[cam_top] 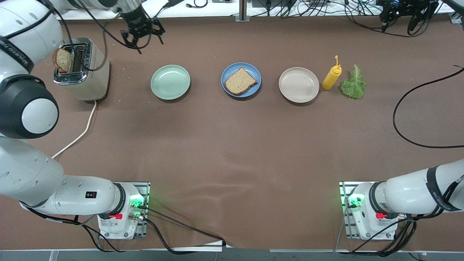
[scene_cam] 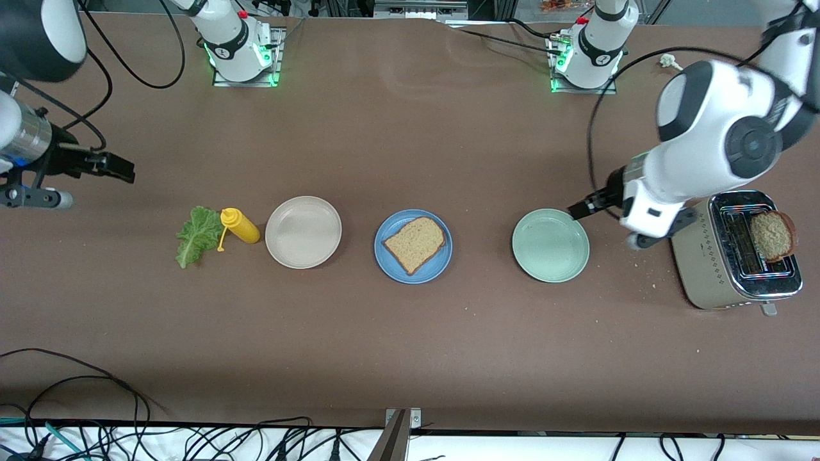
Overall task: Make sandwich in blue plate with both arms
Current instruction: 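Raise the left gripper toward the toaster while the right gripper reaches the lettuce, then grasp the green lettuce leaf with the right gripper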
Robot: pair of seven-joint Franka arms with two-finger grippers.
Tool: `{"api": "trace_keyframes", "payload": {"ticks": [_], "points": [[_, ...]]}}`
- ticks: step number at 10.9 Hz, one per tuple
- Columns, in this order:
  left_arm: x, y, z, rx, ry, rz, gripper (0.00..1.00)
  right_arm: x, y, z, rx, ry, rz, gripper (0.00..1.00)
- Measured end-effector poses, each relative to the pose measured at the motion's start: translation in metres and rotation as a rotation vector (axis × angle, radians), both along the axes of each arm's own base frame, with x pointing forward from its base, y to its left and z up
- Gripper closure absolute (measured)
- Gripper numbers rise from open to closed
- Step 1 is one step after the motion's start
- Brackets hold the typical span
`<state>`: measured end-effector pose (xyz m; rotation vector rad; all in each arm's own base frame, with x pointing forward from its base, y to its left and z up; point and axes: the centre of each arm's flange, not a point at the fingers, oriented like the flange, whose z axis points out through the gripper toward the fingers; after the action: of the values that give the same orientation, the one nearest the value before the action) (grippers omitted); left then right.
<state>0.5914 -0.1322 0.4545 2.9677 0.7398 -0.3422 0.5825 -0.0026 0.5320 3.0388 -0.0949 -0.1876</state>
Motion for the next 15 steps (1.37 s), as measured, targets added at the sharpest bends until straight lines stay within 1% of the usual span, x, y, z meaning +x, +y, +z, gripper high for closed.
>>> {"api": "trace_keyframes", "payload": {"ticks": [2,3,5,6,7,9,11,12,13,15], "points": [[0.0,0.033,0.029,0.102,-0.025,-0.081,0.0,0.019,-0.012,-0.033,-0.016,-0.003,-0.012,0.0],[0.0,0.048,0.038,0.136,-0.04,-0.118,0.0,0.027,-0.02,-0.054,-0.017,0.014,-0.023,0.0],[-0.002,0.088,0.054,0.145,-0.061,-0.196,0.0,0.043,-0.035,-0.102,-0.019,0.035,-0.042,0.0],[-0.003,0.111,0.06,0.136,-0.067,-0.226,0.0,0.047,-0.041,-0.132,-0.003,0.044,-0.073,0.0],[-0.004,0.133,0.064,0.129,-0.07,-0.247,0.0,0.048,-0.046,-0.162,0.014,0.041,-0.108,0.0],[-0.007,0.166,0.066,0.095,-0.075,-0.27,0.0,0.04,-0.049,-0.22,0.026,-0.012,-0.145,0.0],[-0.008,0.179,0.067,0.08,-0.078,-0.274,0.0,0.02,-0.046,-0.267,0.029,-0.08,-0.178,0.0],[-0.009,0.182,0.069,0.079,-0.082,-0.283,0.0,0.011,-0.042,-0.285,0.032,-0.1,-0.182,0.0],[-0.011,0.186,0.073,0.077,-0.081,-0.295,0.0,0.005,-0.04,-0.3,0.033,-0.101,-0.183,0.0],[-0.015,0.19,0.078,0.076,-0.083,-0.302,0.0,0.004,-0.039,-0.32,0.034,-0.109,-0.185,0.0]]}}
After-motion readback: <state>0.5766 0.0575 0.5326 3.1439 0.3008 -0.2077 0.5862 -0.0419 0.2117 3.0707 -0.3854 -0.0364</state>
